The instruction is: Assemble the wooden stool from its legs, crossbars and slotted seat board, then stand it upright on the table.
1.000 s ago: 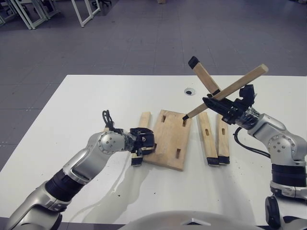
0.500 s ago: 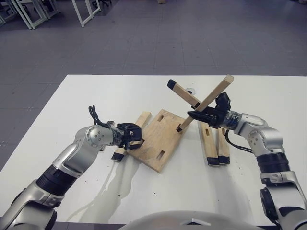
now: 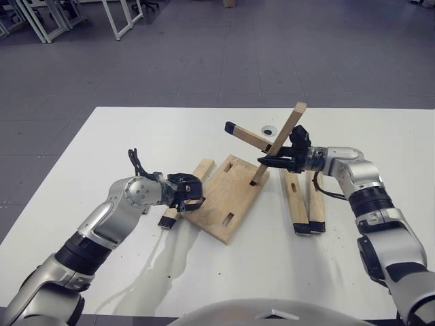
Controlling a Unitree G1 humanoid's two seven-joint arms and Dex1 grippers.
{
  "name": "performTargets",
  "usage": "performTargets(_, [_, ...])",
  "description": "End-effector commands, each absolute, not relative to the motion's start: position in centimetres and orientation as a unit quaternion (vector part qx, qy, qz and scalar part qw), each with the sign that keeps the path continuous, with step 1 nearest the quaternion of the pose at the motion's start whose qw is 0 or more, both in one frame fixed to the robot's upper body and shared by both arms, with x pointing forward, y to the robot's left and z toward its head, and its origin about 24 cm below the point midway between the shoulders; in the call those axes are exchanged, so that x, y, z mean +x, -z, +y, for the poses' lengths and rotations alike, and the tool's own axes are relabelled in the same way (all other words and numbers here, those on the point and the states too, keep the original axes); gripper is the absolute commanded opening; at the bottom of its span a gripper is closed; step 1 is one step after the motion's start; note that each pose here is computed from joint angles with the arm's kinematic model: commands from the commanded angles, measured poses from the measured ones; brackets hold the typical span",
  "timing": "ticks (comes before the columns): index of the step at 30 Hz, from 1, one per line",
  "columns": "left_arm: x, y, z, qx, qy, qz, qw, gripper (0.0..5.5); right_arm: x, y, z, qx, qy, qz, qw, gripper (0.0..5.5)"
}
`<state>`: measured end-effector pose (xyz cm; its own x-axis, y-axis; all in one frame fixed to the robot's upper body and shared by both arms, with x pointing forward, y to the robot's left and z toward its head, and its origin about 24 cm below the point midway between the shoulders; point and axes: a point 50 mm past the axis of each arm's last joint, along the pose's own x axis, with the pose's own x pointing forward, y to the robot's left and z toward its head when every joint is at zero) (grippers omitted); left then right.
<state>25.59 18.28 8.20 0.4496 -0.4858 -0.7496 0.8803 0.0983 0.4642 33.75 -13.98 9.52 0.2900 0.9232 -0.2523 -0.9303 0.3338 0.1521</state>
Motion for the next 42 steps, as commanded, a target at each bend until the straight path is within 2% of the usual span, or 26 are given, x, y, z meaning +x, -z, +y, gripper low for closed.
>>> performTargets(1, [24.8, -7.0, 17.6, 0.456, 0.494, 0.226, 0.705, 3.57, 31.5, -5.8, -13.2, -0.058, -0.571, 0.197, 0.795, 2.03])
performTargets(4, [24.6, -7.0, 17.3, 0.450, 0.494, 0.225, 0.709, 3.57, 30.8, -4.8, -12.5, -0.087, -0.539, 0.182, 0.818, 2.03])
performTargets(7, [24.5, -6.9, 17.2, 0.448, 0.494, 0.224, 0.711, 3.57, 31.5, -4.4, -12.7, -0.128, -0.467, 0.175, 0.857, 2.03])
performTargets(12, [24.4, -6.6, 16.7, 0.442, 0.498, 0.222, 0.712, 3.57, 32.6, -2.6, -14.5, -0.145, -0.411, 0.255, 0.863, 2.04])
performTargets(16, [24.4, -6.3, 16.6, 0.437, 0.496, 0.222, 0.717, 3.57, 33.2, -2.6, -15.5, -0.057, -0.421, 0.320, 0.847, 2.04])
performTargets(20, [25.1, -6.7, 16.8, 0.437, 0.479, 0.211, 0.732, 3.57, 33.4, -3.6, -15.8, 0.040, -0.435, 0.340, 0.833, 2.03])
performTargets(23, [26.0, -7.7, 16.9, 0.438, 0.461, 0.188, 0.748, 3.57, 33.2, -3.4, -16.1, 0.057, -0.425, 0.344, 0.836, 2.02])
performTargets(30, [27.3, -10.3, 15.5, 0.408, 0.452, 0.118, 0.784, 3.57, 33.0, -2.7, -16.6, 0.035, -0.403, 0.326, 0.854, 2.02])
performTargets(35, [29.0, -13.7, 14.1, 0.365, 0.388, -0.021, 0.846, 3.57, 33.9, -5.6, -16.0, 0.056, -0.408, 0.248, 0.877, 2.02])
performTargets(42, [28.8, -12.3, 14.4, 0.365, 0.385, -0.010, 0.848, 3.57, 33.8, -8.3, -15.1, 0.065, -0.423, 0.207, 0.880, 2.02])
